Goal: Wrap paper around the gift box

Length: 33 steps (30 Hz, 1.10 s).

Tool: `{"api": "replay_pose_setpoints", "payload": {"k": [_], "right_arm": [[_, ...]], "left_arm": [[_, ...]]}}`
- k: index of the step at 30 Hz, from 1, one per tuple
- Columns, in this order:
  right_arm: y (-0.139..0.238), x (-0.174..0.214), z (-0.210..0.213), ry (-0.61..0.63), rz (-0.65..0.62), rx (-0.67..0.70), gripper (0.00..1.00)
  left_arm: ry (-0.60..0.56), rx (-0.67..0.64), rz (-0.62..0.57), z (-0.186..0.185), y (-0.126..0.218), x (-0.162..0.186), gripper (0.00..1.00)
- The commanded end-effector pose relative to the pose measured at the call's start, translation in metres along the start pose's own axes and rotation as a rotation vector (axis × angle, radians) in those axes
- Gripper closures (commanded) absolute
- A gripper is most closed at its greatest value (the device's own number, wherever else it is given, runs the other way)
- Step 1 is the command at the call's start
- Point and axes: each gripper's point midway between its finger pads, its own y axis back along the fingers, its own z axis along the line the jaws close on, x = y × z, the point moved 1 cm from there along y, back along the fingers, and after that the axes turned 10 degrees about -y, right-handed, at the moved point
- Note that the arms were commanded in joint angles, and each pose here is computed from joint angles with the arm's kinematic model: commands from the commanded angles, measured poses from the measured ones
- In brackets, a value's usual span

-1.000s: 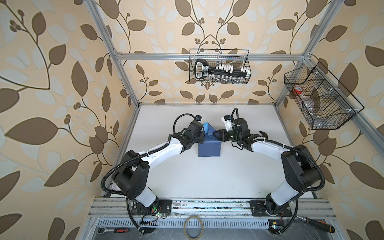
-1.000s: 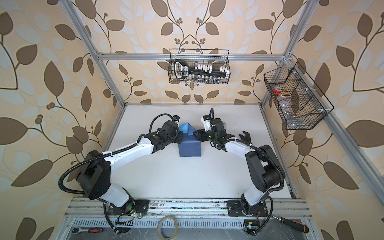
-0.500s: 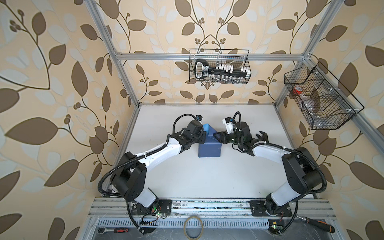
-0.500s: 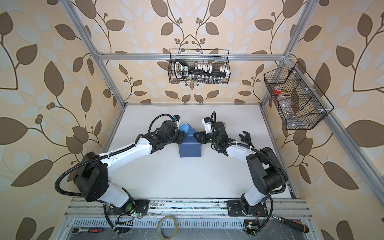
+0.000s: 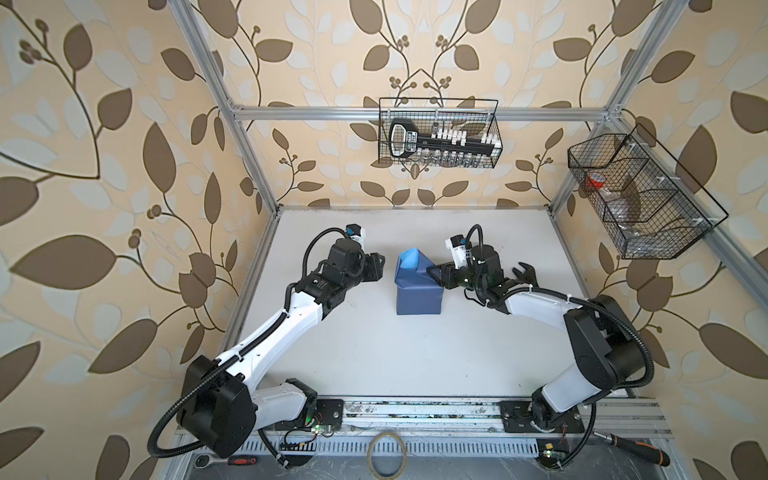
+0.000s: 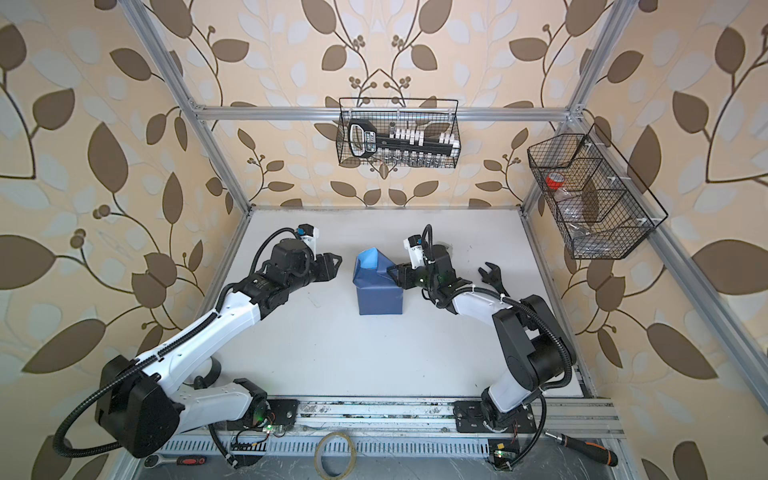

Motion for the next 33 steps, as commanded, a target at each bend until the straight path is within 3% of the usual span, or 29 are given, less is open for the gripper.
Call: {"api": "replay_pose_setpoints", "payload": {"k": [1, 5, 13, 25, 33], "right_arm": [[0.002, 0.025, -0.018, -0.006, 0.066, 0.073, 0.48], [0.001, 0.025, -0.017, -0.008, 0.066, 0.071, 0.48], [0.001, 0.025, -0.018, -0.007, 0.068, 0.072, 0.48], [0.0, 0.026, -0.018, -0.007, 0.072, 0.071, 0.48], [-0.001, 0.025, -0.016, -0.005, 0.072, 0.066, 0.48]], "left_arm": [[0.032, 0.042, 0.072, -0.008, -0.013, 0.006, 0.58], [0.022, 0.087, 0.147, -0.017, -0.035, 0.017, 0.67], [0.009, 0.173, 0.146, -0.04, -0.04, 0.023, 0.69], [0.004, 0.23, 0.131, -0.053, -0.039, 0.024, 0.58], [-0.024, 0.224, 0.177, -0.051, -0.054, 0.034, 0.56]]}}
